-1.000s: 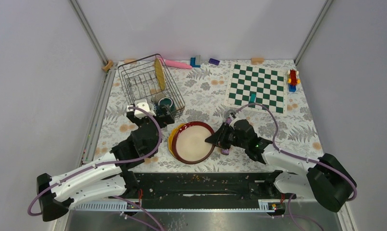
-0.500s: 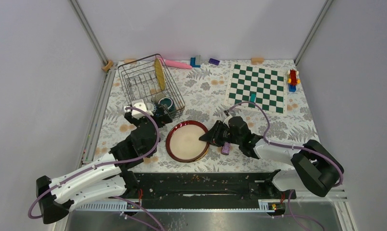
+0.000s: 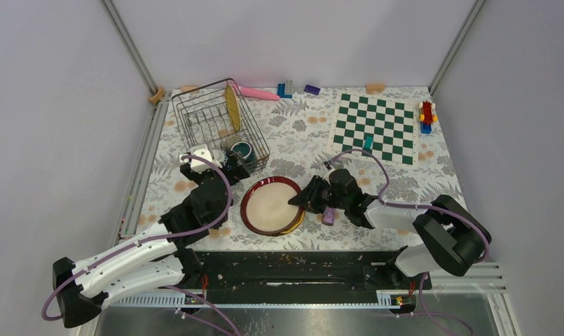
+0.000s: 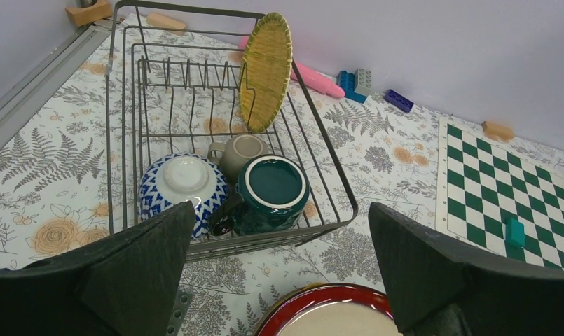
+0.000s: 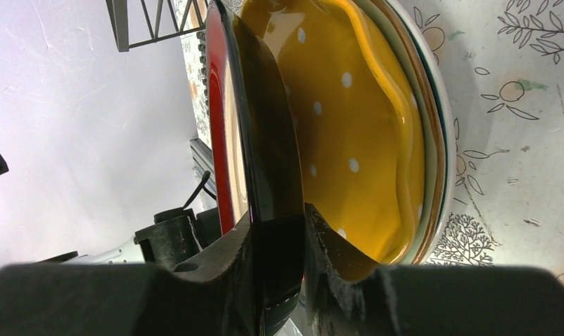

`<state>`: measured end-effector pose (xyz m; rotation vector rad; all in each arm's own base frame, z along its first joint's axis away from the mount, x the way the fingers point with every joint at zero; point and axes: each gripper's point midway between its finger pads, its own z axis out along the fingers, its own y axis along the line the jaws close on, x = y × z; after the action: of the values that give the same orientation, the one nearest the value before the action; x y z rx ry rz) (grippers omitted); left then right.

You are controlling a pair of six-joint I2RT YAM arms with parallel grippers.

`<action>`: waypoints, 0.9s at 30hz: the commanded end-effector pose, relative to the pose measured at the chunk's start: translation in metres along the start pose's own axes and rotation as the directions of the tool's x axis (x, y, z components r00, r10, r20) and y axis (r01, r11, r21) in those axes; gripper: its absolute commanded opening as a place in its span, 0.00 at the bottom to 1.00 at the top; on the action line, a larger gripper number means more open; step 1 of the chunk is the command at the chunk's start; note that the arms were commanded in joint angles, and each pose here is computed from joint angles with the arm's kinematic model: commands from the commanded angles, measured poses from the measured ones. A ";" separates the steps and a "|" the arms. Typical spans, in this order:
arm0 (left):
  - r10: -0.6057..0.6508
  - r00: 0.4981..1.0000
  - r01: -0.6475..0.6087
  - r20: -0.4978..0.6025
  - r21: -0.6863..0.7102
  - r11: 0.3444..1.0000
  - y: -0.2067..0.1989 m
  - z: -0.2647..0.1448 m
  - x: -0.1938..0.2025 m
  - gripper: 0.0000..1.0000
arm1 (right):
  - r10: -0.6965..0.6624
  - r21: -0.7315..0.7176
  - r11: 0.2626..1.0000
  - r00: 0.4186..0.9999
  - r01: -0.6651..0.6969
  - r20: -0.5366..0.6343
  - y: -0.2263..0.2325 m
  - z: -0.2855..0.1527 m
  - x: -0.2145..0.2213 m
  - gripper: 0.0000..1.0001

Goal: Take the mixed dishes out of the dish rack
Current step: Place the plate at the center of the board.

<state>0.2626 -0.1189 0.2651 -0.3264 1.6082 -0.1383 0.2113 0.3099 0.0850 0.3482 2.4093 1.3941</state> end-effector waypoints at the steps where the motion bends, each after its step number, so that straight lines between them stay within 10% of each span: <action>1: -0.028 1.000 0.028 0.000 0.009 1.000 0.002 -0.002 -0.002 0.99 | -0.048 -0.200 0.978 0.998 0.054 0.034 0.063 -0.004 -0.015 0.24; 14: -0.030 1.000 0.030 0.000 0.008 1.000 0.003 0.000 -0.002 0.99 | -0.070 -0.143 0.987 0.997 0.075 0.041 0.054 -0.006 -0.015 0.67; 27: -0.022 1.000 0.022 -0.005 0.008 1.000 0.002 0.002 -0.001 0.99 | -0.178 0.059 0.983 0.983 0.176 0.042 0.029 -0.014 -0.021 0.87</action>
<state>0.2615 -0.1132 0.2606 -0.3227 1.6223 -0.1258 0.2155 0.3043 0.0915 0.2693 2.4503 1.2703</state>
